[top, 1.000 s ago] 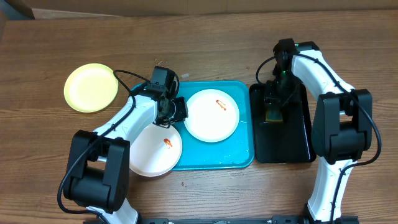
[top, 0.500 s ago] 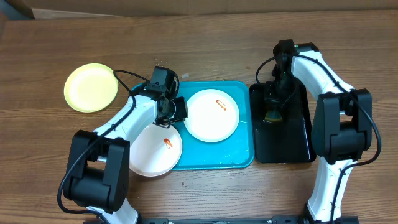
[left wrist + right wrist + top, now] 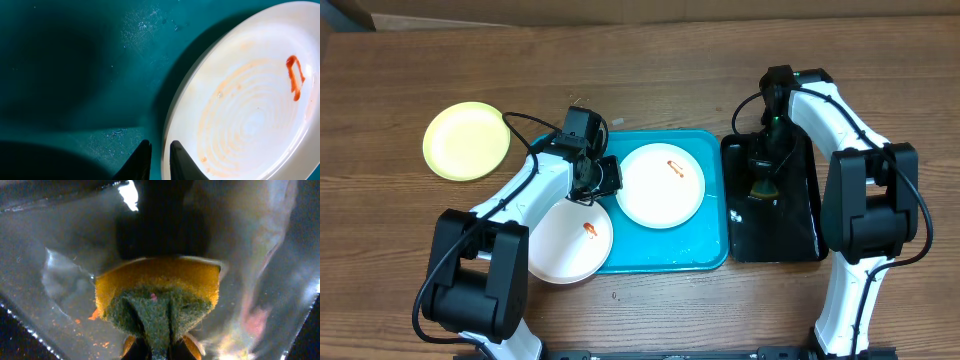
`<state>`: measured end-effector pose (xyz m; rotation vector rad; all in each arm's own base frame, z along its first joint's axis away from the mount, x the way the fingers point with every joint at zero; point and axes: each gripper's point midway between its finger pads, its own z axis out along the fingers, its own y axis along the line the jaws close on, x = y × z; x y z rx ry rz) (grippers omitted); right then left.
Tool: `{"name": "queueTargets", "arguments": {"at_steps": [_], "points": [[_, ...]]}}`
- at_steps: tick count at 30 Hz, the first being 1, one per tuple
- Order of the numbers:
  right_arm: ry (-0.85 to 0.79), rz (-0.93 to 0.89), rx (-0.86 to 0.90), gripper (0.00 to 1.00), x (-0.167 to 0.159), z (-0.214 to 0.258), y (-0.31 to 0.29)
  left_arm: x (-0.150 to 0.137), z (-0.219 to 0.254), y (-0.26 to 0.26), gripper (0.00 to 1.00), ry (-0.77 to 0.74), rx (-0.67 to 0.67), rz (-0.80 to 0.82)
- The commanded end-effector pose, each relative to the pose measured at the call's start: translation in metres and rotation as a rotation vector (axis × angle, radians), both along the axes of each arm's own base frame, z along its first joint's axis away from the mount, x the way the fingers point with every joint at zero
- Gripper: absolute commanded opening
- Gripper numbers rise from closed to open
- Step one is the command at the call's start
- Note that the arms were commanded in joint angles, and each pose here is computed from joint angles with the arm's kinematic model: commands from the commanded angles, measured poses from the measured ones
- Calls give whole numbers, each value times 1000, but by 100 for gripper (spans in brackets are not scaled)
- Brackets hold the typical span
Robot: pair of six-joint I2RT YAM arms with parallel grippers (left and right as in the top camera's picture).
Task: Clean dirty plates on tray and stack at the side
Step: 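Press and rub the sponge in the black tray with the right gripper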
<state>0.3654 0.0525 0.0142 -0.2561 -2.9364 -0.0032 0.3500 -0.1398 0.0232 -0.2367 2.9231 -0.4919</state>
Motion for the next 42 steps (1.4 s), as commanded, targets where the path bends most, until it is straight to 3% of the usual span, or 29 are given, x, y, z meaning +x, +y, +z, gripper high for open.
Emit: {"name": "queueTargets", "arguments": {"at_steps": [1,11,25,36,39,42], "points": [[-23,-23,-18,4,2,11,-5,3,0,-3,17,-10,-1,-25],[-37,-21,-23,4,8,57,-5,3,0,-3,19,-10,-1,-25],[-36,-55,-91,4,6,52,-15,2,-5,-11,20,-33,49,-76],[-44,-90,-33,4,9,52,1,-1,-8,-10,18,-15,57,-67],[-37,-91,-141,4,4,53,-16,-2,-9,-10,18,-10,59,-67],[-39,-92,-90,4,6,52,-7,-2,-9,-10,18,-11,59,-67]]}}
